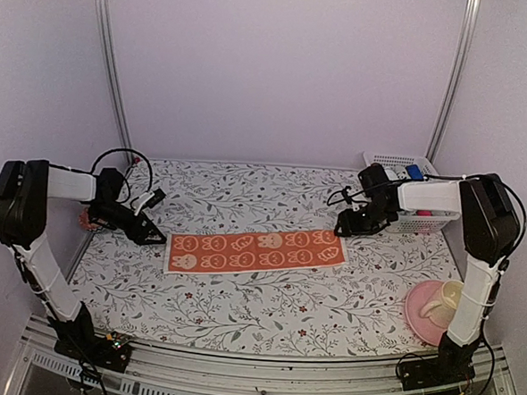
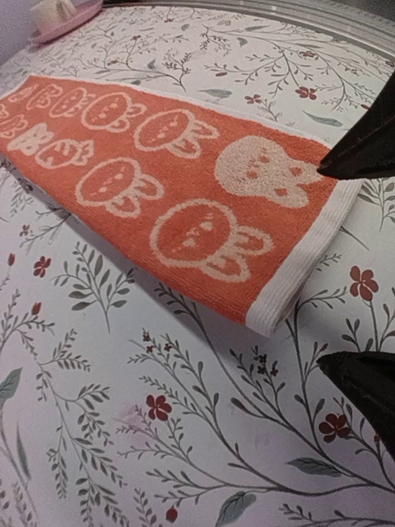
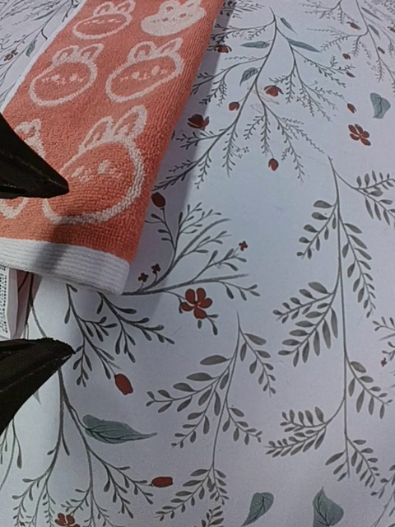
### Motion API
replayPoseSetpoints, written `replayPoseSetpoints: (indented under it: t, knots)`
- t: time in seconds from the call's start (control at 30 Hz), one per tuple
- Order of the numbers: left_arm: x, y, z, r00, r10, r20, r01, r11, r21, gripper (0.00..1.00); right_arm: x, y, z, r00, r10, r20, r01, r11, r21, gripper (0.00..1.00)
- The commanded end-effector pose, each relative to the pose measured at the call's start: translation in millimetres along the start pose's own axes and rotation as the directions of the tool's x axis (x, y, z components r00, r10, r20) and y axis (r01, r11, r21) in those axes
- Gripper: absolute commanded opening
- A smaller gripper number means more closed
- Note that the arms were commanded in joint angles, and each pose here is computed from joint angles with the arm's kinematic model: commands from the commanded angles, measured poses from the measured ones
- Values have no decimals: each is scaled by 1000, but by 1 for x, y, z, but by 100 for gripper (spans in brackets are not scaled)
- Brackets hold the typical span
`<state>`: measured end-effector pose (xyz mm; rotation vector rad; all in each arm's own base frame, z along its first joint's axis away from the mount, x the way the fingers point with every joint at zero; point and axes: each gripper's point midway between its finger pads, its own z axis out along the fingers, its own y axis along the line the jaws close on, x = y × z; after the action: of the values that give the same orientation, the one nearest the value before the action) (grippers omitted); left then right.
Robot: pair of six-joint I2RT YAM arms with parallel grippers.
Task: Roll the towels
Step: Smooth out the towel at the center of the board.
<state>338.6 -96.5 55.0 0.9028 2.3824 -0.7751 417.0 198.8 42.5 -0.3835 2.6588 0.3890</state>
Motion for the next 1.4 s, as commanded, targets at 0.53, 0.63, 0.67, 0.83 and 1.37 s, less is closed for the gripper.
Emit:
replayPoseSetpoints:
  t: [0.53,0.63,0.67,0.83,1.37]
  knots:
    - [4,7,27,994,-104,-40,103,994,-20,45,1,12,6,999,43,5,-42,993,-110,38]
    - [6,13,29,992,-121,-46,119,992,-42,44,2,13,6,999,43,4,-42,992,-119,37]
    - [5,12,30,992,-121,-42,120,992,-32,44,1,14,6,999,41,5,-40,992,-122,36]
    - [-1,4,32,992,-120,-24,121,993,20,39,4,13,8,999,39,-1,-38,992,-119,34]
    - [-2,5,38,988,-149,-37,151,987,46,0,6,13,13,999,35,-7,-36,991,-125,21]
